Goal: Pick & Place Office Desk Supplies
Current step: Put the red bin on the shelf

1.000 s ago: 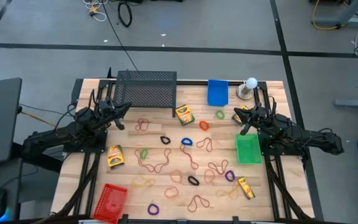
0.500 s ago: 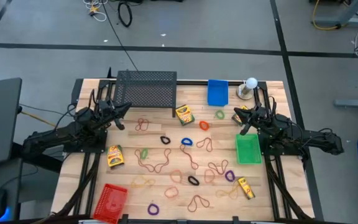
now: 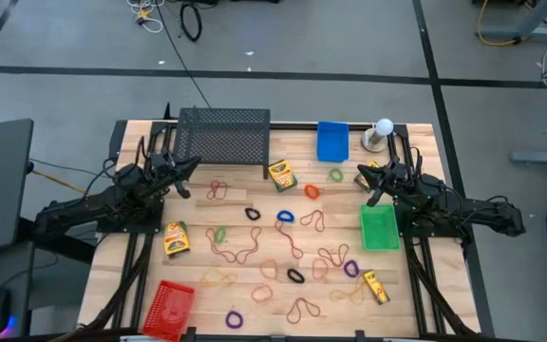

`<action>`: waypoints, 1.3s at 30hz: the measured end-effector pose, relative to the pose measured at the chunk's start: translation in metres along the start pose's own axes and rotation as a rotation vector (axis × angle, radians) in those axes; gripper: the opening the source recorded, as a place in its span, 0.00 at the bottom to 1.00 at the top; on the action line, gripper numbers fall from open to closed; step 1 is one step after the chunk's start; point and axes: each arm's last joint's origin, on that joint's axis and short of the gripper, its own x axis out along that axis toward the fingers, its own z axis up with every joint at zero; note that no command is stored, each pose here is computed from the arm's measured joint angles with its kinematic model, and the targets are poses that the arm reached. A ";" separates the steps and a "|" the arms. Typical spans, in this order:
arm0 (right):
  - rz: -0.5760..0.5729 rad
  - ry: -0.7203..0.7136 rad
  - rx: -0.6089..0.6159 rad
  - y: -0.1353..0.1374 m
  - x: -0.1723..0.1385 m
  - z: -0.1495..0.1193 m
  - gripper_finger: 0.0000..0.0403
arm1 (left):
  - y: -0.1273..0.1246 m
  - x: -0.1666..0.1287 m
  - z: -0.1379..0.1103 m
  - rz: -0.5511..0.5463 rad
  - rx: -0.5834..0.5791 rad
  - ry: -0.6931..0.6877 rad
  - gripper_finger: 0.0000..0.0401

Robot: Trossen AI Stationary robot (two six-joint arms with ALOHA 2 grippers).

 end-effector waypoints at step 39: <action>-0.001 -0.001 0.000 0.000 0.000 0.000 0.03 | -0.003 0.001 -0.001 -0.101 -0.281 0.040 0.05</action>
